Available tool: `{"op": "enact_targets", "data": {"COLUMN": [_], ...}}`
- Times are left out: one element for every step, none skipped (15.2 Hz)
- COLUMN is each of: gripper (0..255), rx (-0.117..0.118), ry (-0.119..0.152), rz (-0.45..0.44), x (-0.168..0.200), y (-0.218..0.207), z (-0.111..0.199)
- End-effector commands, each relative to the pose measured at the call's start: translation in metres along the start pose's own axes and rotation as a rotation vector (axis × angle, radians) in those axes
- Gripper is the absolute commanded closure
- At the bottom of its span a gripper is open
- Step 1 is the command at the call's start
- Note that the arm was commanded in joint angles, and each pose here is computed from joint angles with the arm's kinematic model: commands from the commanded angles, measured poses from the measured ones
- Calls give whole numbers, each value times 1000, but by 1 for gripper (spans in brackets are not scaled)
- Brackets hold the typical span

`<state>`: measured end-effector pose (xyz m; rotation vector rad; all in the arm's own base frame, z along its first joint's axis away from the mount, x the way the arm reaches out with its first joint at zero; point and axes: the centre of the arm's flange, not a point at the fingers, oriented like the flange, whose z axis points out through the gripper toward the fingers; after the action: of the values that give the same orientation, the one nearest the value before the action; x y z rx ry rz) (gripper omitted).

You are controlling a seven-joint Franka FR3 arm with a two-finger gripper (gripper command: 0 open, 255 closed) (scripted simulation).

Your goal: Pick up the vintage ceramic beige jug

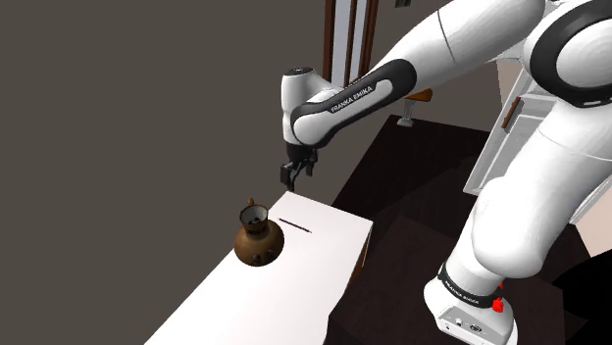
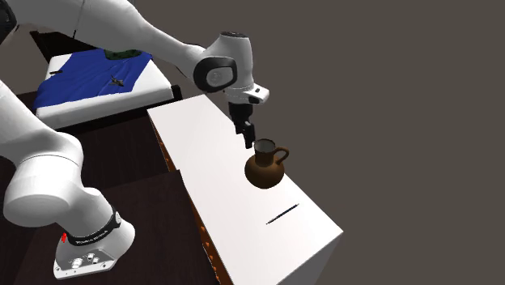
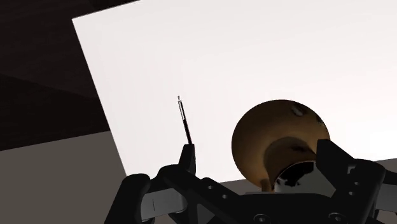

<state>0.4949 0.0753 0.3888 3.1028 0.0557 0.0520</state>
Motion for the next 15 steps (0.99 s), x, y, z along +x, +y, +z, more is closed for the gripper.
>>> {"op": "enact_targets", "data": {"gripper": [0,0,0,0,0,0,0,0,0,0,0,0,0,0,0], "rx": [-1,-2,-2,-3,-4,-5,-5,-6,-7,-8,-8,-9,-10,-10,-10], "ry": [7,10,13,16,19,22,25,28,30,33,36,39,42,44,44], "rz": [-1,-1,-1,-1,-2,-2,-2,-2,-3,-3,-3,-3,-4,-4,-4], "x": [16,24,32,40,48,56,64,73,81,89,97,106,114,119,119], "y": [-11,-15,-20,-24,-29,-33,-37,-42,-46,-51,-55,-60,-64,-67,-67], "z": [19,28,37,47,56,65,74,83,92,100,109,118,127,133,138]}}
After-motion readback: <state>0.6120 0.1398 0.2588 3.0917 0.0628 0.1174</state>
